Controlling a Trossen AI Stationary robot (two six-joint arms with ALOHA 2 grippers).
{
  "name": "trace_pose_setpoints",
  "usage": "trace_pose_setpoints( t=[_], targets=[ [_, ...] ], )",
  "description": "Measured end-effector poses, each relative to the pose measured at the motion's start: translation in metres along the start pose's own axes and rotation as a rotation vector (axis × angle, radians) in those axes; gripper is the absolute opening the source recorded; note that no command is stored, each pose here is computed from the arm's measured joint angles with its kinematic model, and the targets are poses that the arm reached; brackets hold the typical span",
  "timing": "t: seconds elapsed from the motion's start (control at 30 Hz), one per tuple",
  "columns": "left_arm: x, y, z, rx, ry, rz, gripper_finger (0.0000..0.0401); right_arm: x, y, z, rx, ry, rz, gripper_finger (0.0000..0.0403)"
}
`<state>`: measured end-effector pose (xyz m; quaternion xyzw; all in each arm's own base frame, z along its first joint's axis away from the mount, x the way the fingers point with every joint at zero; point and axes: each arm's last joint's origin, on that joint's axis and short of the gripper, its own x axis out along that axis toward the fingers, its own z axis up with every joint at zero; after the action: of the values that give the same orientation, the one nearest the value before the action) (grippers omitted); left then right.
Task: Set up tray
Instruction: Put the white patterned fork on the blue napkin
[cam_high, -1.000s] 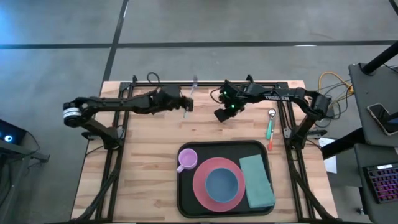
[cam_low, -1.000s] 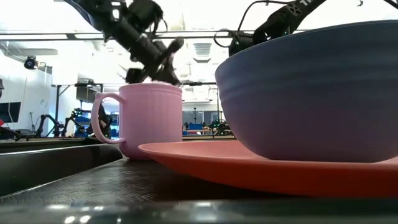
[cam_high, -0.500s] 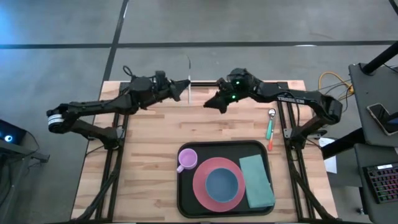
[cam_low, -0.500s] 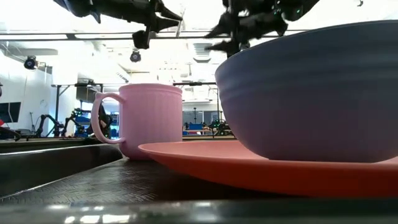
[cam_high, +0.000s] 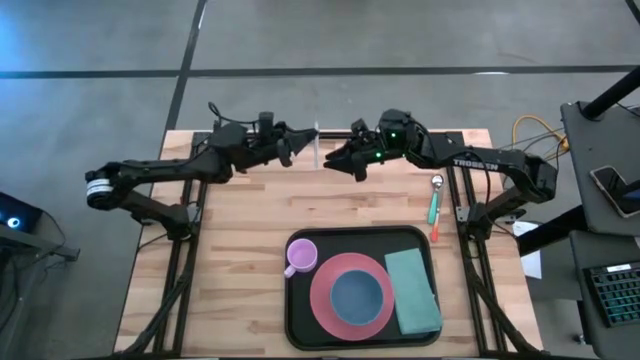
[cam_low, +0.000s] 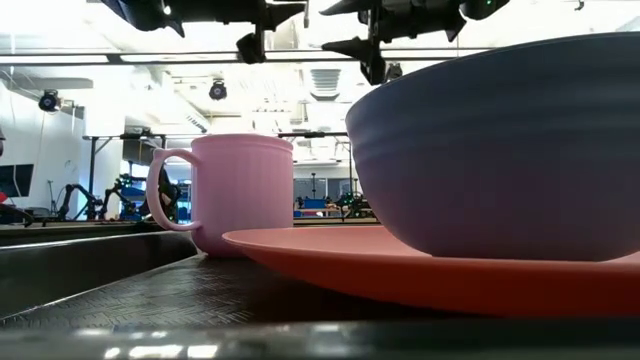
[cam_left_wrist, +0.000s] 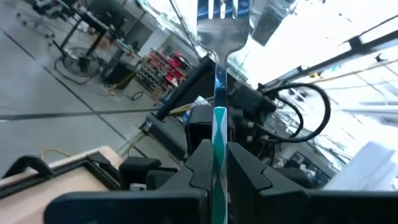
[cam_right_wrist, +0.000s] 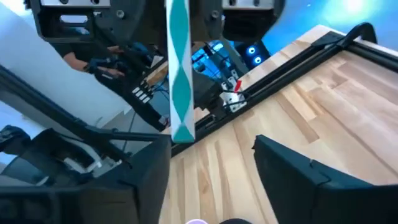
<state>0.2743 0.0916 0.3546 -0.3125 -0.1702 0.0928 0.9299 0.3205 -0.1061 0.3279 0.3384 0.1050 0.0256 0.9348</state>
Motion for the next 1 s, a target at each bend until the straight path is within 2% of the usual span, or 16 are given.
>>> trace_pose_setpoints(
  t=[0.2, 0.37, 0.6, 0.73, 1.0],
  targets=[
    [0.004, 0.001, -0.004, 0.0, 0.028, -0.015, 0.0007, -0.003, 0.006, 0.002, -0.016, -0.013, 0.015, 0.0266],
    [0.003, 0.003, -0.008, 0.002, 0.061, -0.008, 0.0007, -0.011, 0.012, 0.006, -0.031, -0.056, -0.01, 0.0279],
    [0.004, 0.01, -0.02, -0.004, 0.152, 0.056, 0.0007, -0.025, 0.016, 0.016, -0.016, -0.186, -0.125, 0.0268],
    [0.006, 0.013, -0.025, 0.0, 0.157, 0.085, 0.0007, -0.03, 0.011, 0.018, 0.07, -0.249, -0.23, 0.0258],
    [0.011, 0.021, -0.035, -0.001, 0.185, 0.111, 0.0007, -0.025, 0.006, 0.014, 0.119, -0.228, -0.253, 0.0245]
  ],
)
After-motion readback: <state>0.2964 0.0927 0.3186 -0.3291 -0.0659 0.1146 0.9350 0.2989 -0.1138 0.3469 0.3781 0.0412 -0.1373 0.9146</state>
